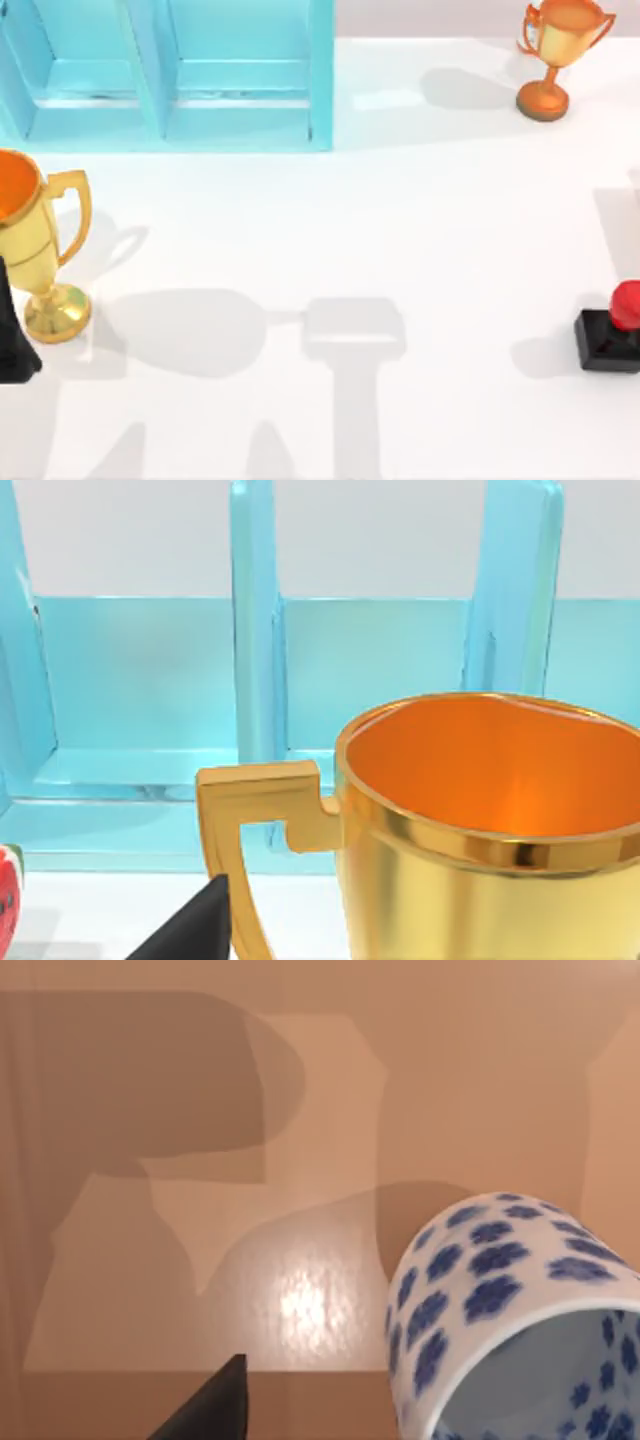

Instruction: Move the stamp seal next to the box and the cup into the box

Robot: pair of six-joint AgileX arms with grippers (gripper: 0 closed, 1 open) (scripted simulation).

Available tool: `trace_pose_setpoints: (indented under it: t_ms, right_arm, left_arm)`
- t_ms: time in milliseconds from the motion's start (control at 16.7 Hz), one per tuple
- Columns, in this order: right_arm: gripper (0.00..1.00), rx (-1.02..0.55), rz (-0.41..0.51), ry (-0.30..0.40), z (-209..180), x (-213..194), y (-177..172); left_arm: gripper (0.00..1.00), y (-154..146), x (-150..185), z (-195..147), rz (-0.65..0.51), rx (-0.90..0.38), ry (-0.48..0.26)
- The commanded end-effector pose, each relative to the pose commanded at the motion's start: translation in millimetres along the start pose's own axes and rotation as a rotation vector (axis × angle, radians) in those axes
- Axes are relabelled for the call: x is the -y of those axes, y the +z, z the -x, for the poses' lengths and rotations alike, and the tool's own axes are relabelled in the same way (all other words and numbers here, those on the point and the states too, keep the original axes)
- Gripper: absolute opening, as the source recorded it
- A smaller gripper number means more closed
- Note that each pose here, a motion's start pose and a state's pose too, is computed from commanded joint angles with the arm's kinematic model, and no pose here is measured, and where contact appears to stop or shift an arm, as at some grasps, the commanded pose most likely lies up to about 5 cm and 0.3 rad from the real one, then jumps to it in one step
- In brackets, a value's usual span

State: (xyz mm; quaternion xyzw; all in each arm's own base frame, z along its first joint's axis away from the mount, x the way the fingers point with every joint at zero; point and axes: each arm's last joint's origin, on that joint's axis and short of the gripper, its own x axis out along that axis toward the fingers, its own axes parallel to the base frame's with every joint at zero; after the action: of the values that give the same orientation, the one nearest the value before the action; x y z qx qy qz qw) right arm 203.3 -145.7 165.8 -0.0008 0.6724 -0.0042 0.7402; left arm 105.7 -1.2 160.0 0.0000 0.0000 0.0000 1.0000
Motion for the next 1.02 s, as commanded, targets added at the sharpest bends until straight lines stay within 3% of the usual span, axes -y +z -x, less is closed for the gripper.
trace_pose_setpoints:
  t_ms: [360, 720, 1020]
  right_arm:
    - [1.0, 0.046, 0.015, -0.011, 7, 3, 7]
    - [1.0, 0.312, 0.064, -0.094, 71, 21, 42]
    - [1.0, 0.304, 0.039, -0.119, 99, 28, 36]
  left_arm:
    - [1.0, 0, 0, 0, 0.0, 0.0, 0.0]
    - [1.0, 0, 0, 0, 0.0, 0.0, 0.0]
    - [1.0, 0, 0, 0, 0.0, 0.0, 0.0]
